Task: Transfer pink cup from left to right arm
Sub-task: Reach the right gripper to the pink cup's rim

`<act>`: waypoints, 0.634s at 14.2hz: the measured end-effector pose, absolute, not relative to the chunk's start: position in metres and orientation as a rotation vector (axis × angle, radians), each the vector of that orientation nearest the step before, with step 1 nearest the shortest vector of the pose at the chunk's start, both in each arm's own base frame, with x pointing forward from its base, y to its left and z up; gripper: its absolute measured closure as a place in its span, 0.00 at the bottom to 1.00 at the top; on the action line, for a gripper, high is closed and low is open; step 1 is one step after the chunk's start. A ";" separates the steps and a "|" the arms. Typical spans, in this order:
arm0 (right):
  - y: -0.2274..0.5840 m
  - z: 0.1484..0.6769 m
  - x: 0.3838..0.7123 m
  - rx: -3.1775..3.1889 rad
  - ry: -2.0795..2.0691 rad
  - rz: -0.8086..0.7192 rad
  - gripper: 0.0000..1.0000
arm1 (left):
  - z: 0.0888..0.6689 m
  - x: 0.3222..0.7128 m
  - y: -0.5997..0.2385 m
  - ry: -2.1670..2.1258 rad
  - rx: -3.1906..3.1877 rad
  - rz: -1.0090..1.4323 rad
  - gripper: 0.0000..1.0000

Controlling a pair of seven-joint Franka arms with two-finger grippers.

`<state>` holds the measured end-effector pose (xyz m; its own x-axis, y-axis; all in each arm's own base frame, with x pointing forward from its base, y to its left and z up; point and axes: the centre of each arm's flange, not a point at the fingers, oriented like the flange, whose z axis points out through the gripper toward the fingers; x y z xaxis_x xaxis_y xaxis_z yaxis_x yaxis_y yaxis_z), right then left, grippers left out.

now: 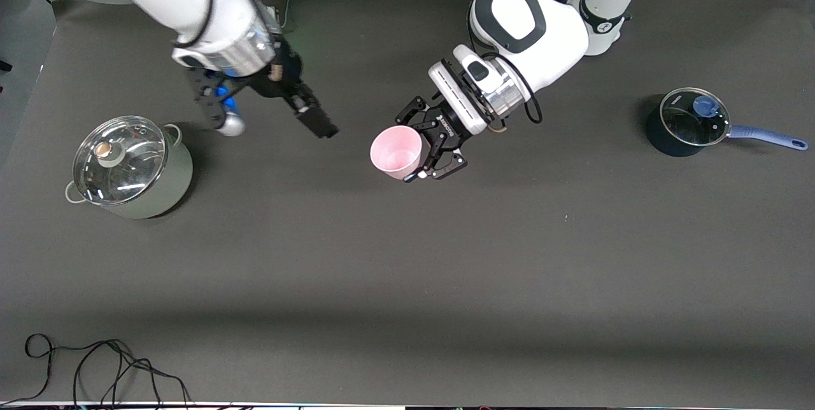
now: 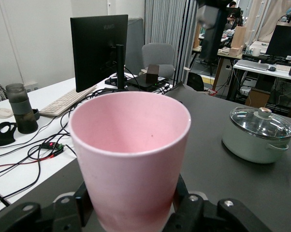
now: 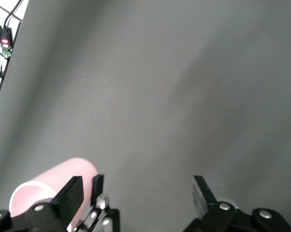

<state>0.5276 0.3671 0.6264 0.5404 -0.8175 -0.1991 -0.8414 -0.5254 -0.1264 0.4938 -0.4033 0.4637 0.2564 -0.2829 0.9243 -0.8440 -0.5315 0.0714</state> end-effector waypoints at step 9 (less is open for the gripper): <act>0.409 0.623 0.523 -2.570 1.373 0.088 0.00 | 0.467 0.494 -0.407 -1.007 1.952 1.263 0.34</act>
<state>0.5226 0.4093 0.6230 0.5598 -0.8133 -0.1585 -0.8269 -0.5361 -0.1700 0.4939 -0.4069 0.4668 0.2603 -0.2723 0.9263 -0.8424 -0.5329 0.0800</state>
